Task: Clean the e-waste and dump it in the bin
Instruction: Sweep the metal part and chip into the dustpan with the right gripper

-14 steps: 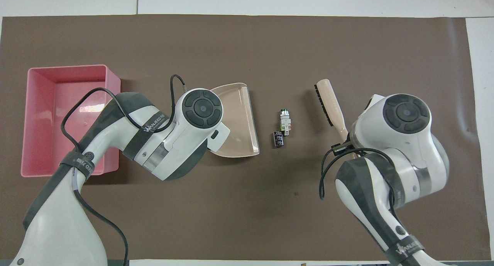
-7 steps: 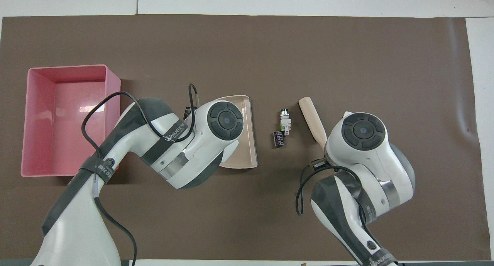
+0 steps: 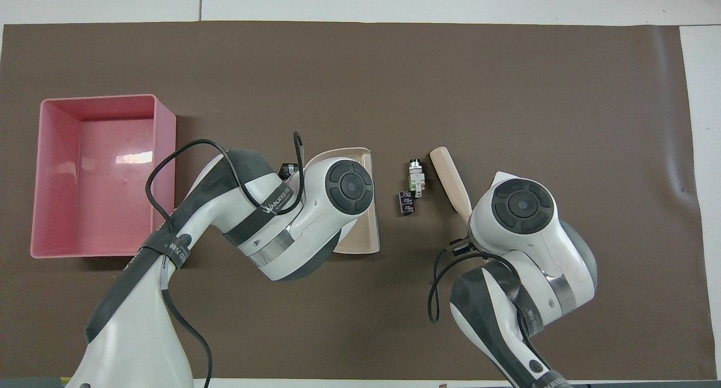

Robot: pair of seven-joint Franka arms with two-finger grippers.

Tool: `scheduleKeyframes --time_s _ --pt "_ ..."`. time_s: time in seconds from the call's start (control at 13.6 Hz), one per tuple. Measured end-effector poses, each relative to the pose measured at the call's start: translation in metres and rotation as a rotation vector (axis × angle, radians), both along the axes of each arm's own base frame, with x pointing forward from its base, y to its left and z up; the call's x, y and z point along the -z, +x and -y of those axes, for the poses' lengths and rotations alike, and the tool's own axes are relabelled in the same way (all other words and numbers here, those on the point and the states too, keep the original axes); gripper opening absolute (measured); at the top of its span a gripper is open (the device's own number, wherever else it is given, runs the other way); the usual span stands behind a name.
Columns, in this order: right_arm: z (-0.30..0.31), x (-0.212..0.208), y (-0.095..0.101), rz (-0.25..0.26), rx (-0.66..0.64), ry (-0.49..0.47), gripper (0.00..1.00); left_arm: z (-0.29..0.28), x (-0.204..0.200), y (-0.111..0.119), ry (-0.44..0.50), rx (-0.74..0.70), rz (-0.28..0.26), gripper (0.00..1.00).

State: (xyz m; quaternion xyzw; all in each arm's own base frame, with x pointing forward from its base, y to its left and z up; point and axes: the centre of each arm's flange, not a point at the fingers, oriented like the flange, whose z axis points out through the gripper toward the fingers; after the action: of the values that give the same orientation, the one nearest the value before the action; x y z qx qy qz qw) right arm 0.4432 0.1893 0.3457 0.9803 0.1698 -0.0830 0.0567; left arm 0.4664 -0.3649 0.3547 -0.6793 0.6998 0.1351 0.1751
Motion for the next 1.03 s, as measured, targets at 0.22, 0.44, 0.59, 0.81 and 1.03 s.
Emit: scheduleKeyframes --time_s 0.22,0.44,0.59,0.81,1.03 --pt "-0.027 -0.002 -0.016 -0.014 -0.024 0.042 0.26 0.000 0.000 0.000 0.001 0.000 -0.001 0.32" --pt "-0.058 -0.002 -0.032 -0.048 -0.007 0.145 0.26 0.000 0.001 0.000 0.002 0.000 -0.002 0.32" --pt "-0.083 0.006 -0.042 -0.063 0.033 0.249 0.26 0.000 0.002 -0.001 0.004 0.000 -0.003 0.32" --pt "-0.121 0.020 -0.051 -0.102 0.131 0.391 0.26 -0.001 0.004 -0.001 0.007 0.002 -0.004 0.32" --pt "-0.135 0.011 -0.043 -0.113 0.156 0.436 0.26 -0.002 0.007 -0.001 0.005 0.005 -0.003 0.32"
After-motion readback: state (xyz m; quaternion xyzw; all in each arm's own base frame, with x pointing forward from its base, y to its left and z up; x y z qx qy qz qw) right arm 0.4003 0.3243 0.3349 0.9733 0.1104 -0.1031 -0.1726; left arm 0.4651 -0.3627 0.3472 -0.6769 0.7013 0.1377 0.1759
